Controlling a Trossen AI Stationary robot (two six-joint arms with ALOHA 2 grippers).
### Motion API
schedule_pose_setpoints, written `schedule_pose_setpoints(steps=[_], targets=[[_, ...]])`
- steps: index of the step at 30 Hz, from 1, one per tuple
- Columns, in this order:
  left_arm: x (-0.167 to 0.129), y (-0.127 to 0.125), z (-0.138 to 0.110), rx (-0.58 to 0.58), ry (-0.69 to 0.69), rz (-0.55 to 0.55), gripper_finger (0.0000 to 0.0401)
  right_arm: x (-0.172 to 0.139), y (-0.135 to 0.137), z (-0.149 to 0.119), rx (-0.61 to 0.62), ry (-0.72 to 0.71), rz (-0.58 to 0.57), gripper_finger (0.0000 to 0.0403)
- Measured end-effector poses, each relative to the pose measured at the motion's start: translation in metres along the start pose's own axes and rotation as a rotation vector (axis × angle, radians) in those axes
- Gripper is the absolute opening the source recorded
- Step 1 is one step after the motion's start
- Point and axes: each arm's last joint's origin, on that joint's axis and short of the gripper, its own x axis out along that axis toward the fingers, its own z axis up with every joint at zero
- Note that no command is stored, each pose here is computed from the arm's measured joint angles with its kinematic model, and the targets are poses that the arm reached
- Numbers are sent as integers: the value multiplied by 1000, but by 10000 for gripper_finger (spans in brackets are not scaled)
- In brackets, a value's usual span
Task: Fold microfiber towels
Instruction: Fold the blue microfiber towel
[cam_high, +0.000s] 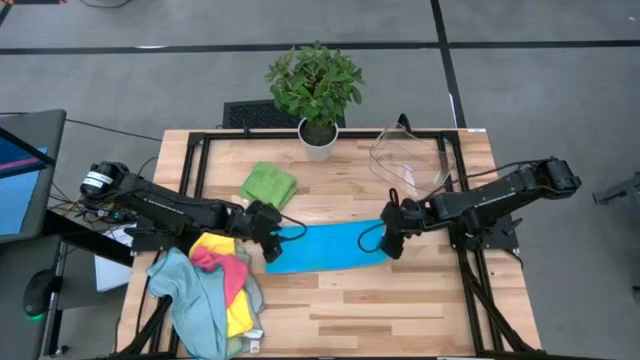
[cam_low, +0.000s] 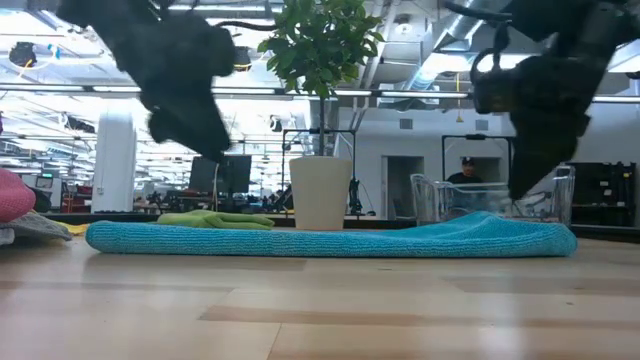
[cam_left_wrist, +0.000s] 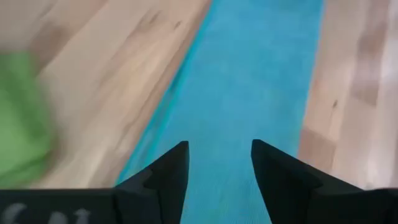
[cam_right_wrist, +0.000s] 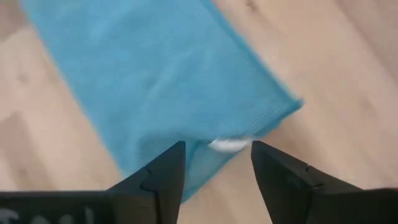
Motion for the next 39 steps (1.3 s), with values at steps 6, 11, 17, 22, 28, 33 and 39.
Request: schedule_pose_setpoints(steps=[6,11,17,22,28,33,39], targets=[[45,-8,-5,35,1,-39,142,10,15,-26,46,68,1,198],[77,-8,-11,28,53,-96,140,21,26,-30,39,50,12,197],[90,-7,-13,23,109,-136,140,36,28,-30,43,66,-5,195],[90,-7,-14,24,119,-143,140,43,34,-32,28,87,38,157],[90,-7,-14,25,121,-143,139,34,41,-35,10,72,82,44],[90,-7,-14,28,124,-141,139,17,46,-38,29,25,122,20],[90,-7,-14,28,123,-138,139,7,48,-49,52,25,105,45]])
